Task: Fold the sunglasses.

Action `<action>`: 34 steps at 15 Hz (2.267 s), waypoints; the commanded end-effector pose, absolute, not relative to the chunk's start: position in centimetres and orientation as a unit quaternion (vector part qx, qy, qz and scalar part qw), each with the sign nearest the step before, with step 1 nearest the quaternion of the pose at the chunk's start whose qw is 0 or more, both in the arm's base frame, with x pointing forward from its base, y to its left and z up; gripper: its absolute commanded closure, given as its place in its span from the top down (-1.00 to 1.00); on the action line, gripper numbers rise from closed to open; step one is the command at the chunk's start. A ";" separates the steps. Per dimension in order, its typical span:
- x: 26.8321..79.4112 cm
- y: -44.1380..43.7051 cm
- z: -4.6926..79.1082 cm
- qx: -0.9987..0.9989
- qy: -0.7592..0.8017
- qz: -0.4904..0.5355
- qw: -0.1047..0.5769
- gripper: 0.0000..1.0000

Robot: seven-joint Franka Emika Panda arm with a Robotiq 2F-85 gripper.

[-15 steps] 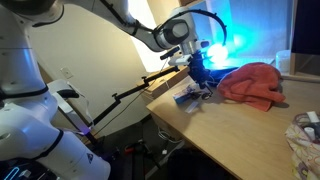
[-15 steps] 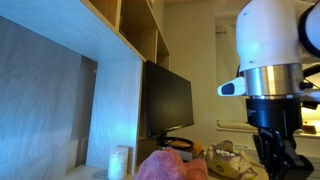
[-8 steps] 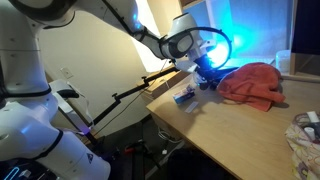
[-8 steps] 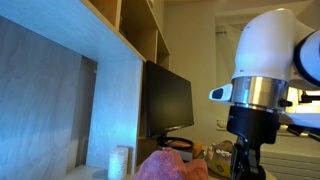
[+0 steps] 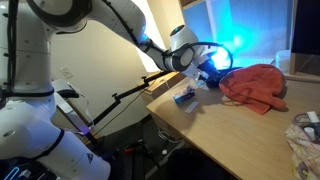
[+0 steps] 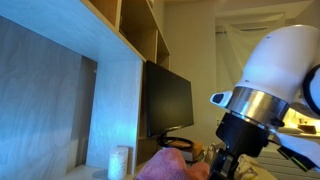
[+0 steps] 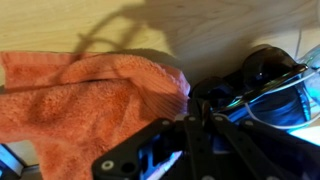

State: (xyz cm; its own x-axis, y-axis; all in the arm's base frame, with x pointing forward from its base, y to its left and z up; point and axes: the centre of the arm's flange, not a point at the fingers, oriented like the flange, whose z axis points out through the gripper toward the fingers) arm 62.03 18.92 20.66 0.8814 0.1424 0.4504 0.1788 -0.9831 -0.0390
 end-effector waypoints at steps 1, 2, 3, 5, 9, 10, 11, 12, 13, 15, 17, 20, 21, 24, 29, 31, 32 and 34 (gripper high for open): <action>61.9 19.4 19.9 -0.960 -0.042 -0.273 0.035 -0.98; 62.0 19.2 19.7 -0.959 -0.035 -0.281 0.033 -0.98; 62.0 19.2 19.6 -0.957 -0.029 -0.287 0.035 -0.98; 62.0 19.3 19.7 -0.954 -0.017 -0.298 0.031 -0.98; 62.3 19.9 19.7 -0.948 0.024 -0.316 0.011 -0.98; 62.2 20.1 19.7 -0.949 0.028 -0.313 0.005 -0.98; 62.3 20.2 19.7 -0.948 0.034 -0.315 -0.004 -0.98; 62.4 20.3 19.7 -0.947 0.039 -0.317 -0.012 -0.98; 62.4 20.5 19.6 -0.948 0.041 -0.316 -0.018 -0.98; 62.3 20.9 19.4 -0.948 0.037 -0.315 -0.024 -0.98; 61.6 21.4 19.6 -0.955 0.009 -0.296 -0.013 -0.98; 60.7 21.8 20.7 -0.962 -0.064 -0.259 0.047 -0.98; 60.3 21.9 21.6 -0.962 -0.084 -0.251 0.064 -0.98; 59.1 21.0 24.4 -0.969 -0.122 -0.201 0.074 -0.98; 58.6 17.8 25.7 -0.981 -0.137 -0.125 0.051 -0.98; 58.8 16.9 25.5 -0.985 -0.128 -0.105 0.042 -0.98; 58.7 16.5 25.4 -0.987 -0.126 -0.096 0.036 -0.98; 58.7 15.6 25.2 -0.991 -0.110 -0.082 0.007 -0.98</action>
State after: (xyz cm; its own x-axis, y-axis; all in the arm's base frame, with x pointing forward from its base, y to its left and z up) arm 59.42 16.66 24.35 0.9498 0.2306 0.2115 0.2464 -0.9678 -0.0513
